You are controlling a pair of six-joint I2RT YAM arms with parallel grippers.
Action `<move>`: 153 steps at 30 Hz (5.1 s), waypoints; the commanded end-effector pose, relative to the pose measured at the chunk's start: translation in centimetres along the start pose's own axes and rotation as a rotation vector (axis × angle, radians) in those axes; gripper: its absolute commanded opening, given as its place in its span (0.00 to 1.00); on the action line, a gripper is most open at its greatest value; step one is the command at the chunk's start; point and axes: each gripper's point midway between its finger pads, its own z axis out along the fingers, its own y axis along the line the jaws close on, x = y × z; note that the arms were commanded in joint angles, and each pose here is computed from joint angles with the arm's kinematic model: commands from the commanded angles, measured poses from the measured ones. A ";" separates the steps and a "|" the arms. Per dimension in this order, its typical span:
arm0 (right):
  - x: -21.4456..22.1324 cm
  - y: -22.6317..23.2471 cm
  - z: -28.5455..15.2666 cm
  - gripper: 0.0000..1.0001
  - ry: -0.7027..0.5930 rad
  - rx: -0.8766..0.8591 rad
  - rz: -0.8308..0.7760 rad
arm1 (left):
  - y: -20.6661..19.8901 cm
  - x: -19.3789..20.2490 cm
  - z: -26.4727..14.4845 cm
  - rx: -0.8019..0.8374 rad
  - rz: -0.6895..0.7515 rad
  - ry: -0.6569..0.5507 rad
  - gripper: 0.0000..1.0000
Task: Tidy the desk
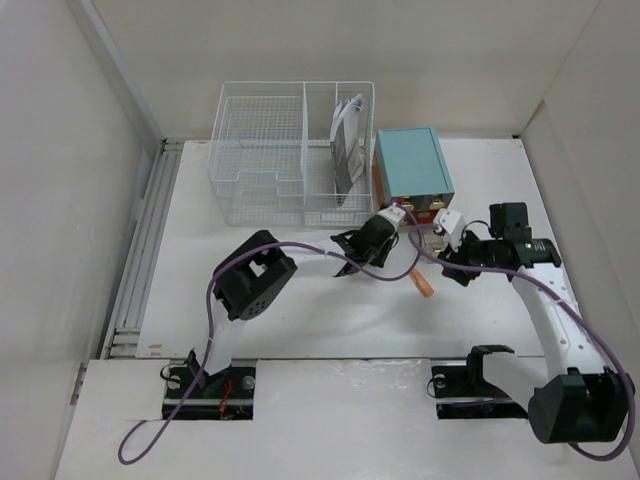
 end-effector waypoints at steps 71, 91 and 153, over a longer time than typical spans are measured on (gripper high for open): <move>6.6 1.1 11.1 0.51 0.531 -0.047 0.085 | 0.7 -5.1 -28.3 0.120 -0.310 -0.427 0.00; -0.9 -0.9 6.2 0.08 0.232 -0.056 0.063 | 0.3 -13.1 -27.3 0.052 -0.258 -0.568 0.00; -3.1 -14.9 -3.2 0.00 -0.161 0.463 0.582 | -11.0 -15.0 -2.7 0.294 -0.047 -0.304 0.00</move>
